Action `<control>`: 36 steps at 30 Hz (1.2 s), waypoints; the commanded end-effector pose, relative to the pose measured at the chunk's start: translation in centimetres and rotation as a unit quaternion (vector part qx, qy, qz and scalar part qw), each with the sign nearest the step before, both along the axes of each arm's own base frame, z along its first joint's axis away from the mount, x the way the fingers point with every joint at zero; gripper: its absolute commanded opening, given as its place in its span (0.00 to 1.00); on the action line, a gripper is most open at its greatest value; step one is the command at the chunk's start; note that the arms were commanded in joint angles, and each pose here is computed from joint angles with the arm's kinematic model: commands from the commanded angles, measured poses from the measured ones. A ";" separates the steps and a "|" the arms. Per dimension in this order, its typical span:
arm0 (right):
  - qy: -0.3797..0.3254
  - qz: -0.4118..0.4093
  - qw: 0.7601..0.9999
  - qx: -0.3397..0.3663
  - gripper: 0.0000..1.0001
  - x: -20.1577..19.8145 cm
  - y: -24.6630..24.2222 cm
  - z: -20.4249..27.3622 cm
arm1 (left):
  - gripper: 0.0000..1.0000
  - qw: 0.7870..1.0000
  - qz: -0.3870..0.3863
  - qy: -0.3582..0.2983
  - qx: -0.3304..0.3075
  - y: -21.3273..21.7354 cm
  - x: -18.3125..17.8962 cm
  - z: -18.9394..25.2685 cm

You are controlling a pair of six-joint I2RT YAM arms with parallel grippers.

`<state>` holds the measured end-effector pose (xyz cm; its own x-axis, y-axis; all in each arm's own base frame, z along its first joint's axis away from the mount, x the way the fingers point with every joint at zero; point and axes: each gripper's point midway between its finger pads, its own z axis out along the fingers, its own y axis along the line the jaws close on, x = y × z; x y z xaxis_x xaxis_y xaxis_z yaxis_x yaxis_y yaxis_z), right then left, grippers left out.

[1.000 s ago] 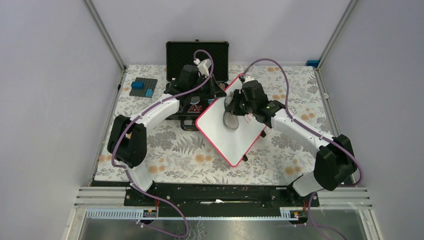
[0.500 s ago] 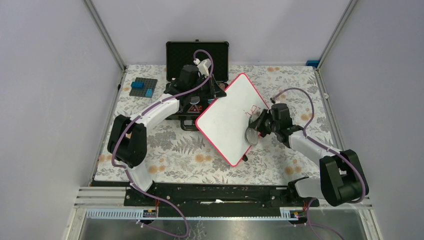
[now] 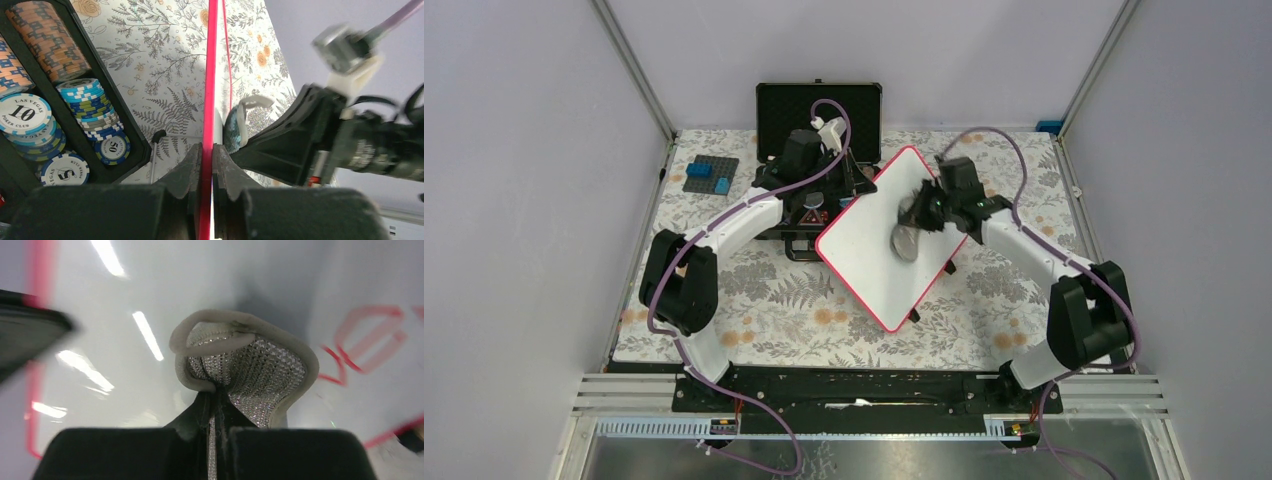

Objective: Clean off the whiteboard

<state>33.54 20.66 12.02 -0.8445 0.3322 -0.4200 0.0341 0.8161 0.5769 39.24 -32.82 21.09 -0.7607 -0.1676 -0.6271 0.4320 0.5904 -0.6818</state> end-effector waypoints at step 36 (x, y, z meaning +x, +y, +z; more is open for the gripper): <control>-0.119 0.043 0.988 0.083 0.00 6.2 3.8 8.8 | 0.00 0.998 -0.041 0.042 0.008 -1.3 -3.0 -1.3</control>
<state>36.92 21.95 15.75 -0.8078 0.3294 -0.4888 -0.0699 0.7698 0.6344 39.03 -32.91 21.10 -0.7709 -0.1701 -0.6138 0.4230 0.5838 -0.6930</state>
